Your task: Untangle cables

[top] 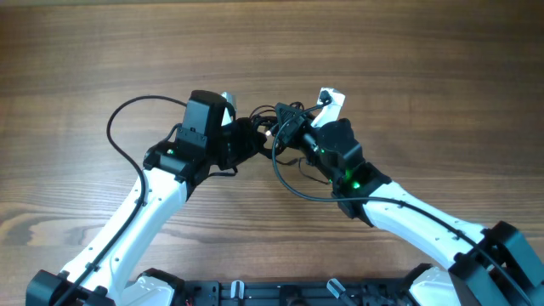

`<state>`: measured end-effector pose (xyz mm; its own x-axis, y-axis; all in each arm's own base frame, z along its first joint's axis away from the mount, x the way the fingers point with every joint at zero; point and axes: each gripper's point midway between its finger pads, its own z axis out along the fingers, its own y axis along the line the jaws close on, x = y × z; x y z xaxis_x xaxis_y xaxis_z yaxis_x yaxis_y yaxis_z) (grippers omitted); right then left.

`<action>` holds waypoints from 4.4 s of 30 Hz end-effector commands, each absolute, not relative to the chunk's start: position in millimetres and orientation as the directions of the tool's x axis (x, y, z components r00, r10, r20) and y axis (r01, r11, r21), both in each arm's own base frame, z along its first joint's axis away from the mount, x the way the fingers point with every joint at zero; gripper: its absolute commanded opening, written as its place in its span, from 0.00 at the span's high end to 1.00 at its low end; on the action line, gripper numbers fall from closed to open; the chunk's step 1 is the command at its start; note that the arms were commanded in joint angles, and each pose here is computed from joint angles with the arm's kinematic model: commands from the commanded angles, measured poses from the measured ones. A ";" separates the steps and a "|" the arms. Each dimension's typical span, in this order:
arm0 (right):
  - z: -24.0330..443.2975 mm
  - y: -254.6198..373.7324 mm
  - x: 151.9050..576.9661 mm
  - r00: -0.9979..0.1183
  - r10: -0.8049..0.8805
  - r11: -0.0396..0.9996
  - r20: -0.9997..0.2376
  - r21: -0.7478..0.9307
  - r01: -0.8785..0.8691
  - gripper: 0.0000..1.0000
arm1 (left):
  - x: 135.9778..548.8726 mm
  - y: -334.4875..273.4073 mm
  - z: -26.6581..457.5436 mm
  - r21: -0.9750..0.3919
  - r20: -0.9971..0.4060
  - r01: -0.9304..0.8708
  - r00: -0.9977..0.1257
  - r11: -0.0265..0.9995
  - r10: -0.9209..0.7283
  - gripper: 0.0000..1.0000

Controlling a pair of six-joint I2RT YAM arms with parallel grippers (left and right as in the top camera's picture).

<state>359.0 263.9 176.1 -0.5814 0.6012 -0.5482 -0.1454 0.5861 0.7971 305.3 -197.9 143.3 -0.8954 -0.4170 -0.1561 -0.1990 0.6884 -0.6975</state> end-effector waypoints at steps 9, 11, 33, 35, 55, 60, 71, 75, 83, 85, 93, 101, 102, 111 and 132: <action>164.3 295.3 338.4 -0.554 0.399 0.723 -0.731 0.622 -0.301 0.95 | 307.0 -210.3 160.9 -0.766 -0.087 -0.238 -0.882 0.598 -0.462 0.96; 158.3 299.2 335.2 -0.551 0.347 0.745 -0.759 0.580 -0.330 0.95 | 305.6 -211.1 160.8 -0.767 -0.080 -0.239 -0.886 0.596 -0.458 0.96; 144.0 303.5 330.8 -0.476 0.096 0.804 -0.874 0.350 -0.480 0.95 | 296.6 -215.3 162.8 -0.781 -0.083 -0.175 -0.922 0.600 -0.377 0.96; 129.8 300.5 326.0 -0.517 0.057 0.816 -0.854 0.338 -0.469 0.95 | 300.1 -210.3 162.8 -0.781 -0.083 -0.185 -0.916 0.597 -0.393 0.96; 119.5 333.8 278.0 -0.746 0.044 0.612 -0.664 0.608 -0.505 0.80 | 335.2 -185.2 169.8 -0.785 -0.128 -0.262 -0.818 0.561 -0.561 0.96; 123.0 332.6 282.0 -0.738 0.059 0.610 -0.672 0.610 -0.506 0.58 | 334.2 -186.6 170.5 -0.789 -0.123 -0.258 -0.823 0.557 -0.555 0.96; 164.7 290.3 303.4 -0.817 0.198 0.496 -0.542 0.774 -0.393 0.08 | 339.8 -175.6 169.9 -0.786 -0.133 -0.267 -0.808 0.558 -0.574 0.96; 180.2 270.4 310.6 -0.824 0.243 0.466 -0.511 0.807 -0.363 0.19 | 341.8 -170.5 169.0 -0.765 -0.214 -0.193 -0.824 0.615 -0.525 0.96; 182.7 262.6 314.8 -0.835 0.281 0.458 -0.473 0.831 -0.317 0.60 | 341.7 -169.6 167.6 -0.725 -0.311 -0.094 -0.840 0.682 -0.445 0.96; 183.1 263.4 313.7 -0.840 0.280 0.451 -0.465 0.836 -0.313 0.59 | 343.5 -164.7 164.6 -0.708 -0.320 -0.111 -0.830 0.697 -0.458 0.96; 183.7 266.7 307.5 -0.869 0.274 0.417 -0.411 0.865 -0.278 0.63 | 342.8 -151.2 153.3 -0.652 -0.335 -0.164 -0.814 0.740 -0.475 0.96; 159.5 270.1 305.8 -0.871 0.330 0.509 -0.363 0.846 -0.160 0.62 | 337.9 -164.8 151.5 -0.617 -0.375 -0.130 -0.818 0.776 -0.435 0.96; 158.7 271.1 306.2 -0.866 0.337 0.518 -0.371 0.840 -0.159 0.61 | 337.5 -166.5 150.6 -0.598 -0.395 -0.126 -0.813 0.792 -0.427 0.96; 156.9 271.2 305.2 -0.871 0.345 0.516 -0.351 0.845 -0.137 0.82 | 333.5 -174.3 147.7 -0.539 -0.449 -0.111 -0.801 0.835 -0.397 0.96; 150.8 272.7 316.3 -0.809 0.411 0.583 -0.420 0.804 -0.121 0.95 | 307.7 -229.5 172.5 -0.770 -0.234 -0.050 -0.905 0.636 -0.355 0.96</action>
<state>310.7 276.4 155.1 -0.8272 0.3880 -0.4064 -0.1366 0.5628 0.8153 313.9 -204.7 141.6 -0.8810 -0.3709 -0.2938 -0.0930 0.7445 -0.6611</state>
